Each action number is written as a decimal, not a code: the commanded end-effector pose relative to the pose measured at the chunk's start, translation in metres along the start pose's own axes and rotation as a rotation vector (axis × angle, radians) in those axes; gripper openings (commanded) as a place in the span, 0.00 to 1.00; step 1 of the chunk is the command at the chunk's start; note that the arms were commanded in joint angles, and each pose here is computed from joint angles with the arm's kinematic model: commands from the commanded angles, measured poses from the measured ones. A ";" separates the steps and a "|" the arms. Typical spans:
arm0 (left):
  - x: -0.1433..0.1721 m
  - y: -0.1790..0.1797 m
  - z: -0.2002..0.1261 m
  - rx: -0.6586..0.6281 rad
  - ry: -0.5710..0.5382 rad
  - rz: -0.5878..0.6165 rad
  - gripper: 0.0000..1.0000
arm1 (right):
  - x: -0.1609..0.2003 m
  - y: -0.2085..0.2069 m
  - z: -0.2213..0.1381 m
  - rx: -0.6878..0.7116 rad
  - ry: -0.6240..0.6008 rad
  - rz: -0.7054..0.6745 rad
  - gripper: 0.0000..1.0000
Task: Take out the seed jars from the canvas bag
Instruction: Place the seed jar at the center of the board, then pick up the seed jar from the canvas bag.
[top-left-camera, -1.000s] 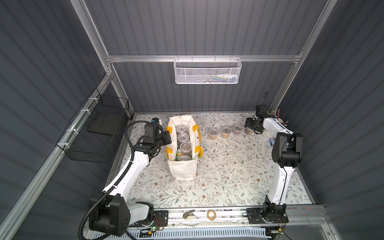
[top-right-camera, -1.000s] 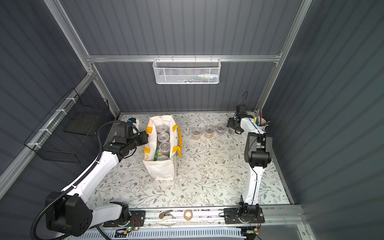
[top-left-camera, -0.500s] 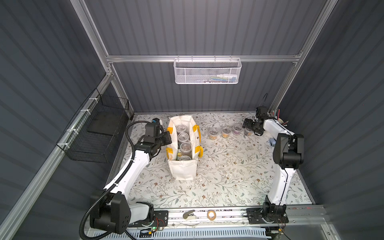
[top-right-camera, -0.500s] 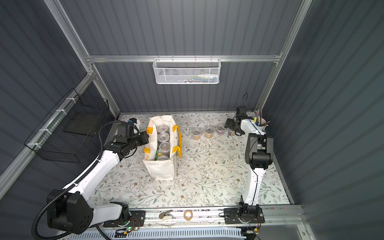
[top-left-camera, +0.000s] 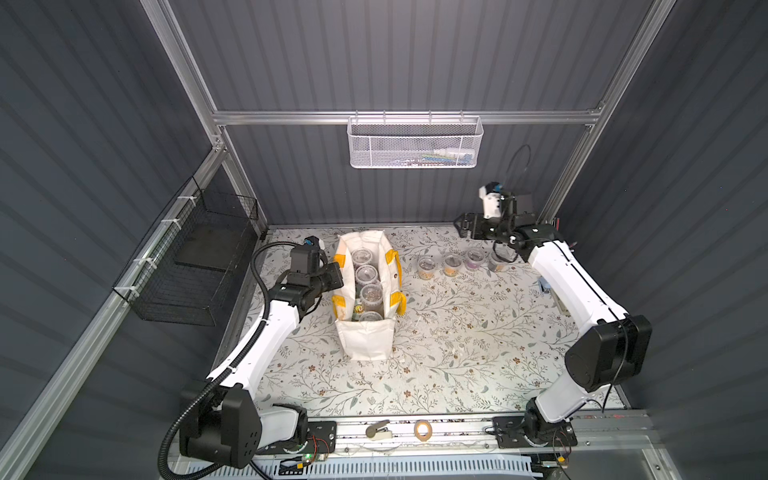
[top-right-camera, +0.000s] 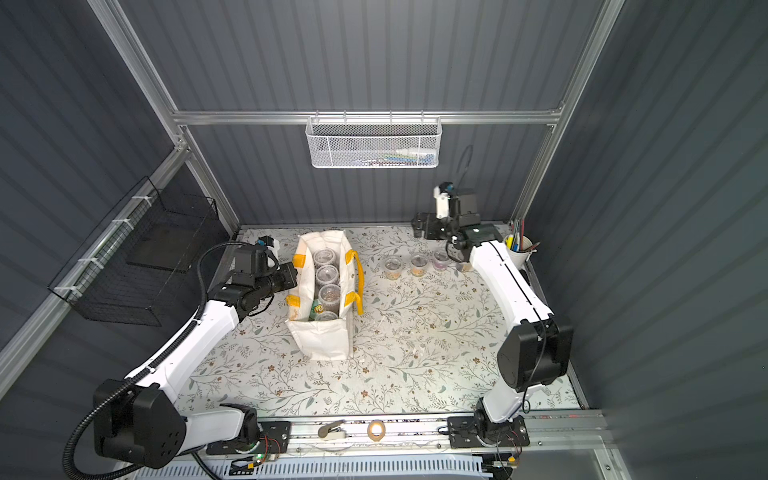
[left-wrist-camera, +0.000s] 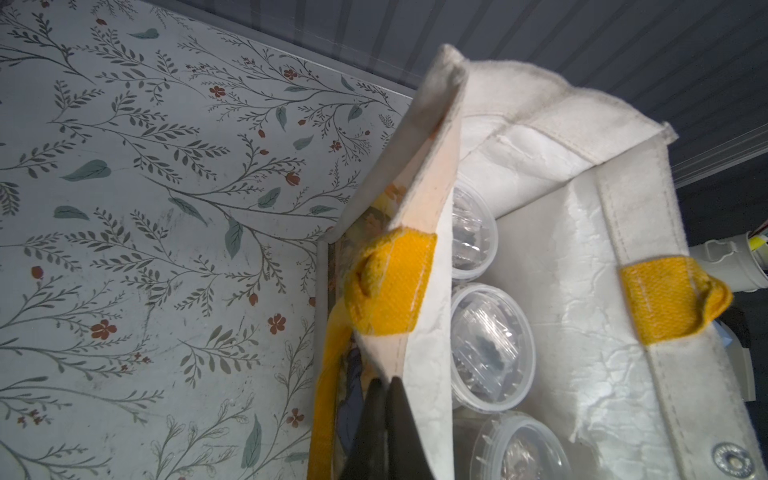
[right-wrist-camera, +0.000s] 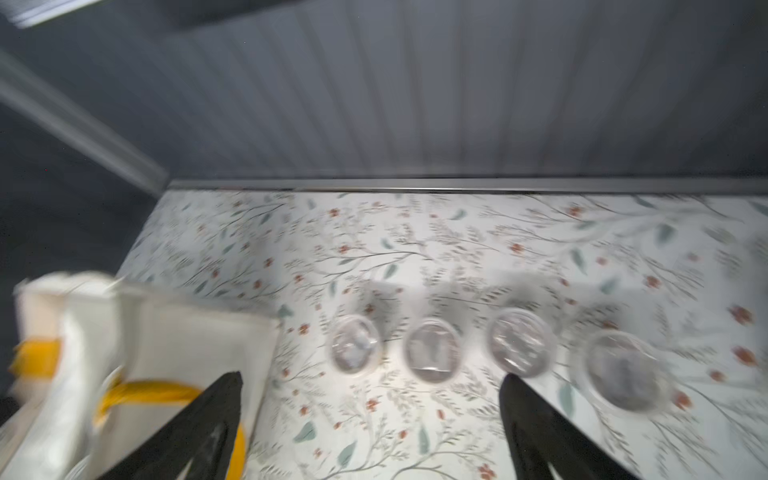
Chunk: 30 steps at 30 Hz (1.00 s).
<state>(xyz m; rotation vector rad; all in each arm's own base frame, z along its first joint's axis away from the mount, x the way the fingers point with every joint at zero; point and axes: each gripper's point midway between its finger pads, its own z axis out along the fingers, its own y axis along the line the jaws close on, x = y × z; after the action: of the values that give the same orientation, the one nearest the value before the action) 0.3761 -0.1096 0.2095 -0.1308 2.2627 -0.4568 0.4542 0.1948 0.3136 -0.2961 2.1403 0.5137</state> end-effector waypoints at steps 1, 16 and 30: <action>-0.003 0.001 -0.003 -0.012 -0.004 0.007 0.00 | 0.041 0.079 -0.003 -0.168 0.164 -0.180 0.96; -0.005 -0.001 0.004 0.002 0.000 0.016 0.00 | 0.132 0.226 -0.016 -0.407 0.382 -0.438 0.97; -0.005 -0.004 -0.002 0.015 -0.009 0.013 0.00 | 0.101 0.216 0.030 -0.305 0.278 -0.370 0.96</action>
<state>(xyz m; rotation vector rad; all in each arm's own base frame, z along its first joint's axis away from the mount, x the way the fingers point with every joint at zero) 0.3780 -0.1110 0.2059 -0.1285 2.2699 -0.4605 0.3086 0.3959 0.2618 -1.0517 2.2160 0.6159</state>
